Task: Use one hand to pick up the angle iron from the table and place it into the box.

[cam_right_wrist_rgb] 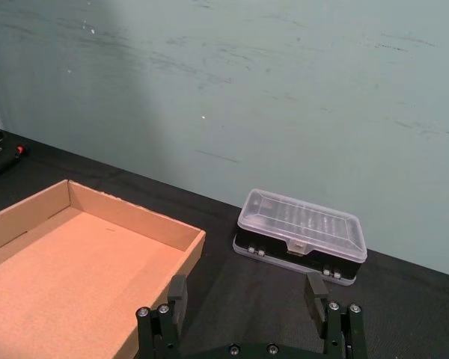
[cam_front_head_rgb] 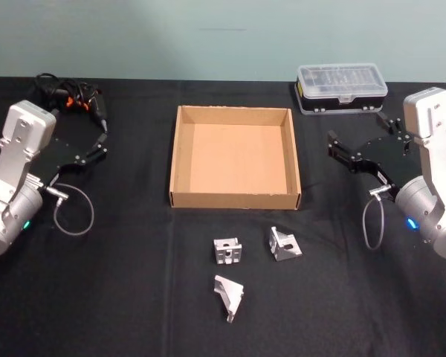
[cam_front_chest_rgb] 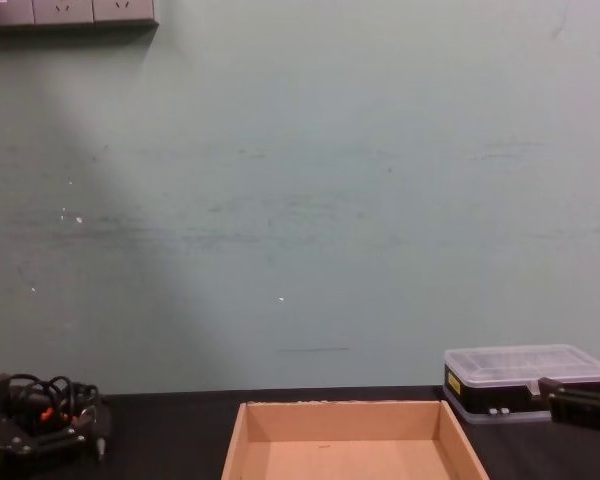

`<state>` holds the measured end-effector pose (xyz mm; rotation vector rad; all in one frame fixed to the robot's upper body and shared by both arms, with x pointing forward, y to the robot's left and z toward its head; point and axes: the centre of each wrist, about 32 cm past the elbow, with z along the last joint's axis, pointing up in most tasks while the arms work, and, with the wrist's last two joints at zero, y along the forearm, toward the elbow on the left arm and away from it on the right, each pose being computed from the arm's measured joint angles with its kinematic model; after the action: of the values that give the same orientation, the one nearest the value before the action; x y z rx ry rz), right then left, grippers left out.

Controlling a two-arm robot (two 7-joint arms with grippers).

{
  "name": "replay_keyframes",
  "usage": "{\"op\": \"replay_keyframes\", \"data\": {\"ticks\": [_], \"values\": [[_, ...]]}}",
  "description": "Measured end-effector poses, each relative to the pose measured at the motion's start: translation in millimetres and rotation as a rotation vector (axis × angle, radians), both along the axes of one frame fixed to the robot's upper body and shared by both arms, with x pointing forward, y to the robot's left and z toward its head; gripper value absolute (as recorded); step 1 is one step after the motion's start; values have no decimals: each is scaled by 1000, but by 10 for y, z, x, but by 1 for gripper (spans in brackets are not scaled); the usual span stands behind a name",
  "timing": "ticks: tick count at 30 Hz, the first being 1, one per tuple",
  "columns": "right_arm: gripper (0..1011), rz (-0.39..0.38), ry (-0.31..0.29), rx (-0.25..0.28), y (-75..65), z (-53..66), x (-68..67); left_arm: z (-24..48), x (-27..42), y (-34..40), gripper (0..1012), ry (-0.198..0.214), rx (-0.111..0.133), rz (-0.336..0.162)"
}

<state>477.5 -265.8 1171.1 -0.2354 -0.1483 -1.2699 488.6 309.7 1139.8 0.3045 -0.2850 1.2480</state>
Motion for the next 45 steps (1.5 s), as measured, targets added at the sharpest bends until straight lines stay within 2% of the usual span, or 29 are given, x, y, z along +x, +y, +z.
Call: {"op": "replay_keyframes", "data": {"ticks": [45], "values": [[1000,0,0,0,0,0,0,0,0,0,1000,0,0,0]]}}
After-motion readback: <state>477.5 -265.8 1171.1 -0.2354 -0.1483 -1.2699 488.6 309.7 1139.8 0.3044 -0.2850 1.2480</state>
